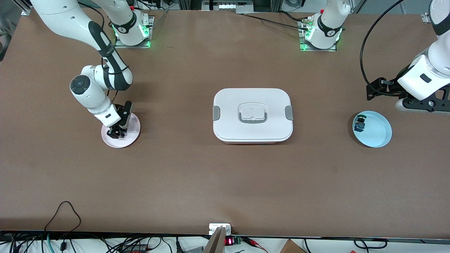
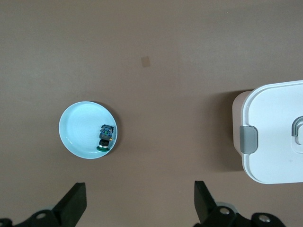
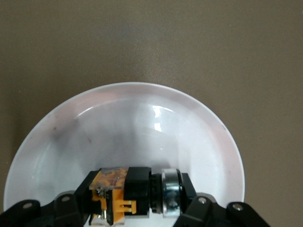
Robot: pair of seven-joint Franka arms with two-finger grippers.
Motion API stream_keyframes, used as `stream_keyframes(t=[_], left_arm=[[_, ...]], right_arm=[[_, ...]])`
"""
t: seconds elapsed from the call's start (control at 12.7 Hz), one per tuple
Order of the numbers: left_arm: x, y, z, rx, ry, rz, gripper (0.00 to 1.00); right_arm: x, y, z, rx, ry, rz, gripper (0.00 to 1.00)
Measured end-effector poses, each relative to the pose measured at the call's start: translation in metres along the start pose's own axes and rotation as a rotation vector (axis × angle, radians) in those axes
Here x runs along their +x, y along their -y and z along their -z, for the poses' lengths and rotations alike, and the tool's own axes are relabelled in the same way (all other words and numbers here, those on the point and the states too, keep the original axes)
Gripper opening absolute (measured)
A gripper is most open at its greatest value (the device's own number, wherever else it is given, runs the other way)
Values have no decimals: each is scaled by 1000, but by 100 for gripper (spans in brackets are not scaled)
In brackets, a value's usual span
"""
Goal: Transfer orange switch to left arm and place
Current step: 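Lower the right gripper and grasp the orange switch on the plate, then lift the orange switch with the right gripper off the plate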
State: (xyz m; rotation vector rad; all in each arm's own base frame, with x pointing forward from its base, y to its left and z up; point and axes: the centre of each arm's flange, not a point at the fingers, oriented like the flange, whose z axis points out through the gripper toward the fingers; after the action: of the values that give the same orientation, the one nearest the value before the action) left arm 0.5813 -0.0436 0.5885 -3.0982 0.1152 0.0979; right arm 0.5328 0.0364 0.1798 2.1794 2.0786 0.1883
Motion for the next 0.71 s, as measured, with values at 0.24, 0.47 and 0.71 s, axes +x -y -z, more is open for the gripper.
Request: stream_keyframes(t=[0.24, 0.47, 0.71], left_arm=[[0, 0, 0, 0, 0, 0, 100], [0, 0, 0, 0, 0, 0, 100], [0, 0, 0, 0, 0, 0, 100]], right_arm=[[-7, -8, 5, -16, 1, -14, 72], [-5, -24, 24, -2, -2, -15, 72], [-9, -58, 80, 177, 4, -25, 72]])
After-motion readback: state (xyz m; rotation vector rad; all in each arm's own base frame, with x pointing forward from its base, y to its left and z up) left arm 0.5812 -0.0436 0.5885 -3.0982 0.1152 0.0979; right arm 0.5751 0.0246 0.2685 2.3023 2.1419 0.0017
